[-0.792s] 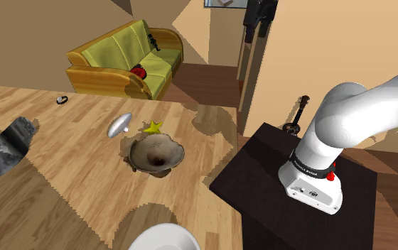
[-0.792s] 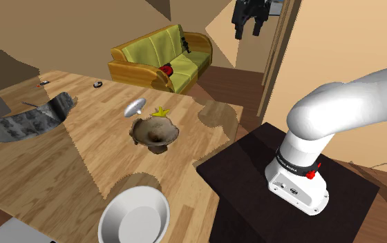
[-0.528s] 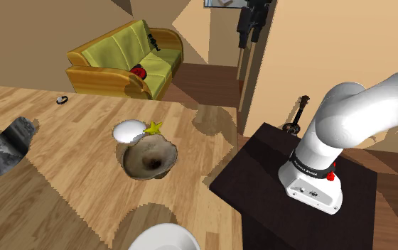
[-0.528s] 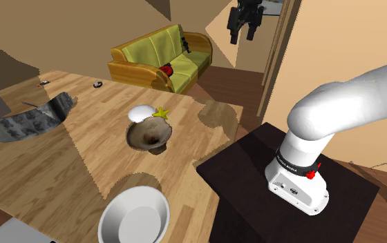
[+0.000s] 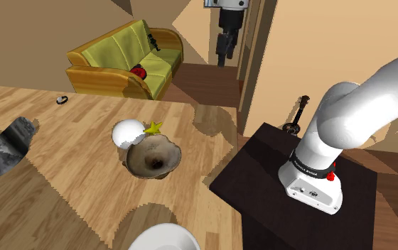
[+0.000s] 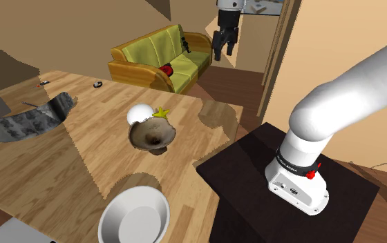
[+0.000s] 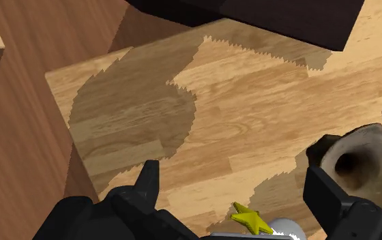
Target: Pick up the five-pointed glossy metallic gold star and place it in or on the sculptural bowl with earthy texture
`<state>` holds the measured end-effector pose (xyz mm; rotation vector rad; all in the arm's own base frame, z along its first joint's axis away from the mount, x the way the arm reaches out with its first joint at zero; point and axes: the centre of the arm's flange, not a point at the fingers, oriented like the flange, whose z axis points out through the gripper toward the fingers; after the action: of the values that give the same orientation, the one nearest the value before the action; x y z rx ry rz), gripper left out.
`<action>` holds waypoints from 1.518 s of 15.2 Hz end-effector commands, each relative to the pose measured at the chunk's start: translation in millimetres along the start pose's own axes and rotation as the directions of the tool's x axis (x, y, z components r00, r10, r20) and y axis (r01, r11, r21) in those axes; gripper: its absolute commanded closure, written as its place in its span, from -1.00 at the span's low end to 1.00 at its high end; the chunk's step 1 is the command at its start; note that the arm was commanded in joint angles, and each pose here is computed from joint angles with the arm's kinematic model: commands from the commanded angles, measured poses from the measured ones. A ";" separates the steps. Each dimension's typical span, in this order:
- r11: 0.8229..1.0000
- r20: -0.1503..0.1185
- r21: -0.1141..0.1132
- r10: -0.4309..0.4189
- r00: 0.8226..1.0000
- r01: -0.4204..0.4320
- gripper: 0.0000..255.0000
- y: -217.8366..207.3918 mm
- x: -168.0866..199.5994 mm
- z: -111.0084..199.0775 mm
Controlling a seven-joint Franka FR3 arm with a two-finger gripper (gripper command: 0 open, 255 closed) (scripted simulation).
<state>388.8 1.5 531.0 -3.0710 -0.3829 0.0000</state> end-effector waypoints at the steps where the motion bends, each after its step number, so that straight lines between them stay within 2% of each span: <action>1: 0.999 0.003 0.004 -0.049 0.999 0.049 -1.00 3.4 22.0 16.2; 6: 0.986 0.012 0.016 -0.166 0.986 0.166 -1.00 4.9 71.0 62.4; 12: 0.953 0.022 0.031 -0.303 0.953 0.302 -1.00 -1.6 128.8 118.5; 17: 0.910 0.028 0.045 -0.413 0.910 0.411 -1.00 -13.6 175.3 165.7; 23: 0.843 0.034 0.063 -0.537 0.843 0.535 -1.00 -35.8 228.0 222.8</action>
<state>592.2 96.2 322.3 -2.8184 -1.1759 0.0631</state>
